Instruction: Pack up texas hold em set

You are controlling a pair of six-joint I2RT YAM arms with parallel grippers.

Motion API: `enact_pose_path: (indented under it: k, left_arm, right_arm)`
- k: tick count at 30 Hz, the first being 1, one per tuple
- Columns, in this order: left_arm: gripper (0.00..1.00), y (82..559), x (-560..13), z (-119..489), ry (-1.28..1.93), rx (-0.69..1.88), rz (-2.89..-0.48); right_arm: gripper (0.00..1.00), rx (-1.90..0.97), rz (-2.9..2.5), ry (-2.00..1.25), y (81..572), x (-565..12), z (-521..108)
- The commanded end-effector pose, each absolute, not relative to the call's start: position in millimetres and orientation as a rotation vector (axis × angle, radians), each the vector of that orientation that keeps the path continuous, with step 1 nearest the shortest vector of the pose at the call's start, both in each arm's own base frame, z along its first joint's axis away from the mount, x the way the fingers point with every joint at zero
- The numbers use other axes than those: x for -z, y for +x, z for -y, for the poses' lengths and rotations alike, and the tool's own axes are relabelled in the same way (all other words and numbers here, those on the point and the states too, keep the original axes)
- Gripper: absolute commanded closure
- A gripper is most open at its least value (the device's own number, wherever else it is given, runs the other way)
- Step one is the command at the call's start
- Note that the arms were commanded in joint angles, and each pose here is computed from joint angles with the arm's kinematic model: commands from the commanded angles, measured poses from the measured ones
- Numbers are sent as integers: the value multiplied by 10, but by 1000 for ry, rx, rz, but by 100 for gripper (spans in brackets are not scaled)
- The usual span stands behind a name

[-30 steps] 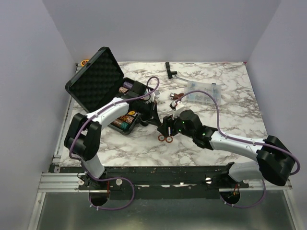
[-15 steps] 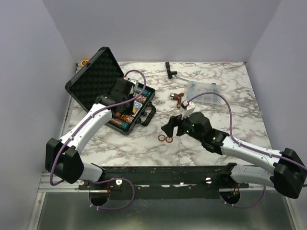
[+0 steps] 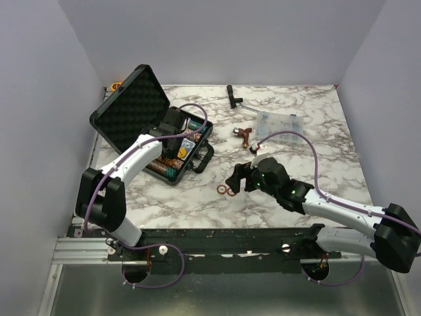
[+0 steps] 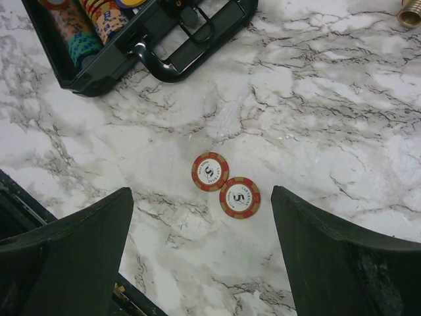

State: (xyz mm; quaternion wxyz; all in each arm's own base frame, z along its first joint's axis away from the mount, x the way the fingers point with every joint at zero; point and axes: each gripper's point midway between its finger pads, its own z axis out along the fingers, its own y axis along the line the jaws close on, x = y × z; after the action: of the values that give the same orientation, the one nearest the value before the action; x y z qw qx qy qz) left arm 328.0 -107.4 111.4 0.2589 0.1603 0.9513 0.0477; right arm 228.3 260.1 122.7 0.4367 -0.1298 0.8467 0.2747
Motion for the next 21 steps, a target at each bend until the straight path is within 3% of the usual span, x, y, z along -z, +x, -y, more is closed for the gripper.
enact_pose_path:
  k: [1, 21]
  left_arm:
    - [100, 3337, -1056, 1117, 502, -122, -2579]
    - [100, 3508, -815, 1105, 485, -96, -2625]
  right_arm:
    - [12, -655, -2133, -292, 2309, -1155, -2563]
    - [12, -673, -2162, -298, 2297, -1058, -2622]
